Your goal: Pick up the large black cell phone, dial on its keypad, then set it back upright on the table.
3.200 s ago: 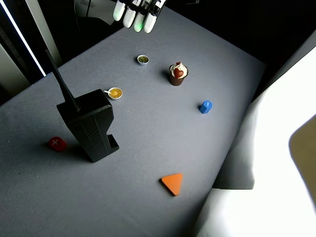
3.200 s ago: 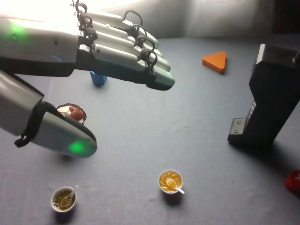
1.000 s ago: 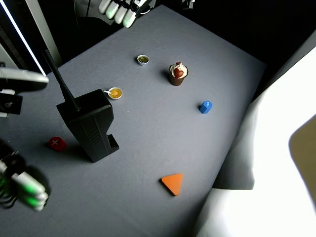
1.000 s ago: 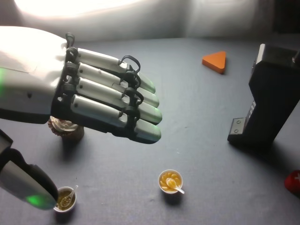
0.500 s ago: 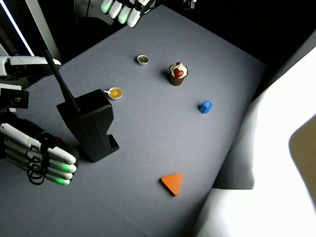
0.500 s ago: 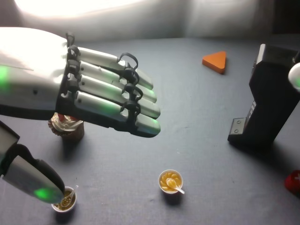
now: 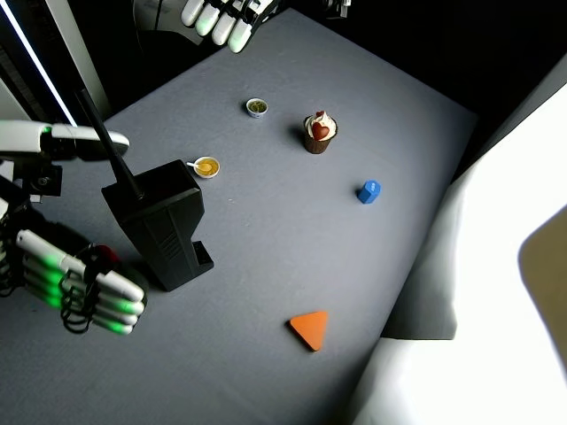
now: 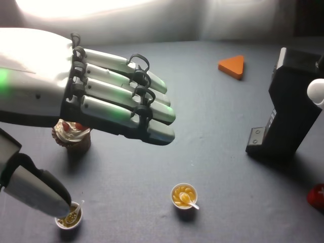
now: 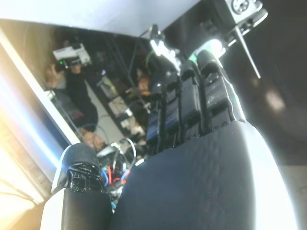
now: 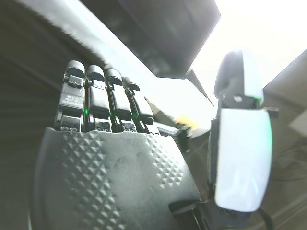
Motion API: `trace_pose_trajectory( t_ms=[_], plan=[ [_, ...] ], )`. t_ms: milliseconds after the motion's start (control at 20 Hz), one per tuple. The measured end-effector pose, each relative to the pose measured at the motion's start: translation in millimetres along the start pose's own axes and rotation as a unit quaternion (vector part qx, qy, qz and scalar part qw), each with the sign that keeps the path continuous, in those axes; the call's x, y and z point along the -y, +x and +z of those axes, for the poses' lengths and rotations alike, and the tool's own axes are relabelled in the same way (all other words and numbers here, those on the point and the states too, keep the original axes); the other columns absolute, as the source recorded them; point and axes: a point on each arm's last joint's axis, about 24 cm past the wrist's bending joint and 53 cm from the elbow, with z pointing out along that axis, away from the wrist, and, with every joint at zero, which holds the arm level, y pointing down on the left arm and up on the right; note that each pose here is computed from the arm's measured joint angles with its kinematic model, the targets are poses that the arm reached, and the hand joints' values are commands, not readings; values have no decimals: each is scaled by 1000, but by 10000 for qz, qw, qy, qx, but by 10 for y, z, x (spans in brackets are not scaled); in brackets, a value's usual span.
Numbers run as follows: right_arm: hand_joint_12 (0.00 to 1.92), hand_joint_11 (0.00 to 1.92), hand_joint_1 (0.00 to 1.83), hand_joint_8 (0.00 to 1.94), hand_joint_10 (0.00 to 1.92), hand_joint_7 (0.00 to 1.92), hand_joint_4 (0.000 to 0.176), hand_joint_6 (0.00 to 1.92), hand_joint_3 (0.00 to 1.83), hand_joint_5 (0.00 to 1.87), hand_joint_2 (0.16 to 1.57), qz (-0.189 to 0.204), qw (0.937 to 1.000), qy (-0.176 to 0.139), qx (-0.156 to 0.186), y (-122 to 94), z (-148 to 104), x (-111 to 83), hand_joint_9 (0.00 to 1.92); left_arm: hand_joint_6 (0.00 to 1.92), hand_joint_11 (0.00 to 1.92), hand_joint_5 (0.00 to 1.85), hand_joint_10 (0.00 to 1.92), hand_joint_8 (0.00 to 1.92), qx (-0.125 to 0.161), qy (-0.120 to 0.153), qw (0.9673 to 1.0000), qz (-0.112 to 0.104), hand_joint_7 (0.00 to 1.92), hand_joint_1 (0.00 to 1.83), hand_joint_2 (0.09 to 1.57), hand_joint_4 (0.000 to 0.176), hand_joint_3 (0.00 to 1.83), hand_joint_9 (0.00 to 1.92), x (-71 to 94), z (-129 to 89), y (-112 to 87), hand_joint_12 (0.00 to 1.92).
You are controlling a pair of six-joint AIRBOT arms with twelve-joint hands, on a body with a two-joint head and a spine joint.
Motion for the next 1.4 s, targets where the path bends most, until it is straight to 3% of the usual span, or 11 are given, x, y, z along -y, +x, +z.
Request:
trace_pose_trajectory(
  t_ms=[200,400,500,600,800,1050,1400],
  plan=[
    [0,0,952,0,0,0,0,0,0,0,956,435,9989,-66,-146,74,34,6,0,1,0,165,5,2,-83,-130,9999,63,158,54,1175,0,0,159,-62,-1,39,481],
    [0,0,977,0,0,0,0,0,0,0,954,528,9984,-114,-190,56,95,57,0,1,0,151,3,2,-111,-410,9991,2,138,36,1180,0,0,140,-202,-9,67,393],
    [0,0,945,0,0,0,0,0,6,0,971,551,9981,-89,-252,54,105,106,0,3,0,149,2,2,-231,-447,9987,-16,137,40,1178,0,0,145,-224,-11,134,491],
    [0,0,906,0,0,0,0,0,12,0,987,569,9980,-58,-280,51,105,152,0,7,0,161,4,5,-266,-417,9988,17,149,30,1181,0,1,153,-212,-7,151,525],
    [0,0,904,0,0,0,0,0,8,0,987,617,9976,-48,-309,60,120,210,0,1,0,162,1,0,-36,-201,9998,-20,130,56,1180,0,1,132,-124,44,39,395],
    [0,0,849,0,0,0,0,0,13,0,1014,609,9977,5,-307,41,148,340,0,0,0,137,0,0,-41,-195,9998,-20,104,23,1186,0,1,101,-122,43,43,314],
    [0,0,841,0,0,0,0,0,21,0,1056,643,9972,66,-375,97,131,425,0,0,0,153,1,0,-69,-204,9998,-19,110,71,1175,0,0,116,-126,44,57,380]
  ],
)
